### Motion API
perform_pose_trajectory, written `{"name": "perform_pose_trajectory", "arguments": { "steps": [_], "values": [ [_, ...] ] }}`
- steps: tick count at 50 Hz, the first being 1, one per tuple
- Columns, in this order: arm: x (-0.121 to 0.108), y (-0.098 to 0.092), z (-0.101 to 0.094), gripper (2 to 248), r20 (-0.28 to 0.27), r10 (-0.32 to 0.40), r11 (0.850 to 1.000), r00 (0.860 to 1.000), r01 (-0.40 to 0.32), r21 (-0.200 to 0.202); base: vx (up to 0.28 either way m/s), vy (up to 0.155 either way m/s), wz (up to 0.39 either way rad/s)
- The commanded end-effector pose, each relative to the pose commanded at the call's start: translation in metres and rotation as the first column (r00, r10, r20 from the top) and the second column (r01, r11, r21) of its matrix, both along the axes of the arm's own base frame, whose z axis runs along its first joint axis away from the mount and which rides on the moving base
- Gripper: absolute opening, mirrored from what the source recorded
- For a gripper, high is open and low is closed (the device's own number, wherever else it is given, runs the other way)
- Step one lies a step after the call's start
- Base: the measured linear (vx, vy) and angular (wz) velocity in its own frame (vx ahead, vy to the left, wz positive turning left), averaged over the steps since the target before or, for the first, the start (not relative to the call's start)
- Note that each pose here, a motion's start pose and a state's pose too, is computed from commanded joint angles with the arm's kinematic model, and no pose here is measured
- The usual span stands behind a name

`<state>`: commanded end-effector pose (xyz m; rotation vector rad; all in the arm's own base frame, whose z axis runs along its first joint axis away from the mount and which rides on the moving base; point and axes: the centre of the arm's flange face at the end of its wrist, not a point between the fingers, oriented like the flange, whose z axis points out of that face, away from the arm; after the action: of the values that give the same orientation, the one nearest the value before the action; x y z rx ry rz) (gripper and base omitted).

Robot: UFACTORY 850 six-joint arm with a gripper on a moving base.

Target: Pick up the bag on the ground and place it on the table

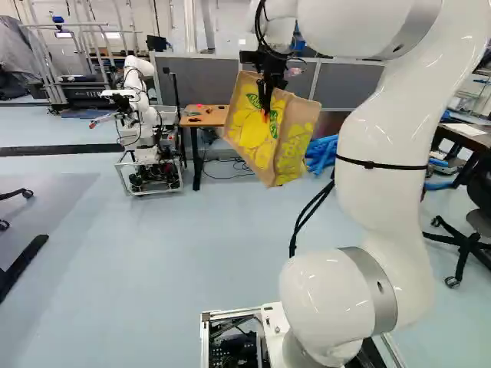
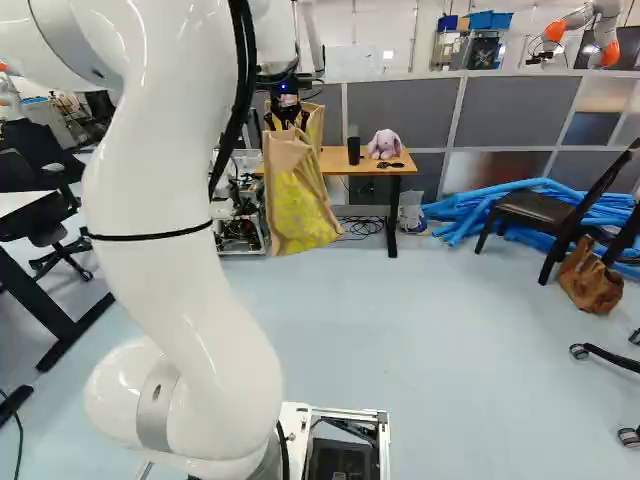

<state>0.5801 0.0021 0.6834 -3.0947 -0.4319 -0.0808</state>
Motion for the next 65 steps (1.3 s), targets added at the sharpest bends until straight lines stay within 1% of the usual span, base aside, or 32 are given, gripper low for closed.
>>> {"name": "perform_pose_trajectory", "arguments": {
  "steps": [15,65],
  "values": [
    [0.0049,0.0000,0.0000,21,-0.023,0.001,1.000,1.000,-0.001,0.000,0.000,0.000,0.000],
    [0.0049,0.0000,0.0000,21,-0.023,0.001,1.000,1.000,-0.001,0.000,0.008,0.000,0.000]
  ]
}}
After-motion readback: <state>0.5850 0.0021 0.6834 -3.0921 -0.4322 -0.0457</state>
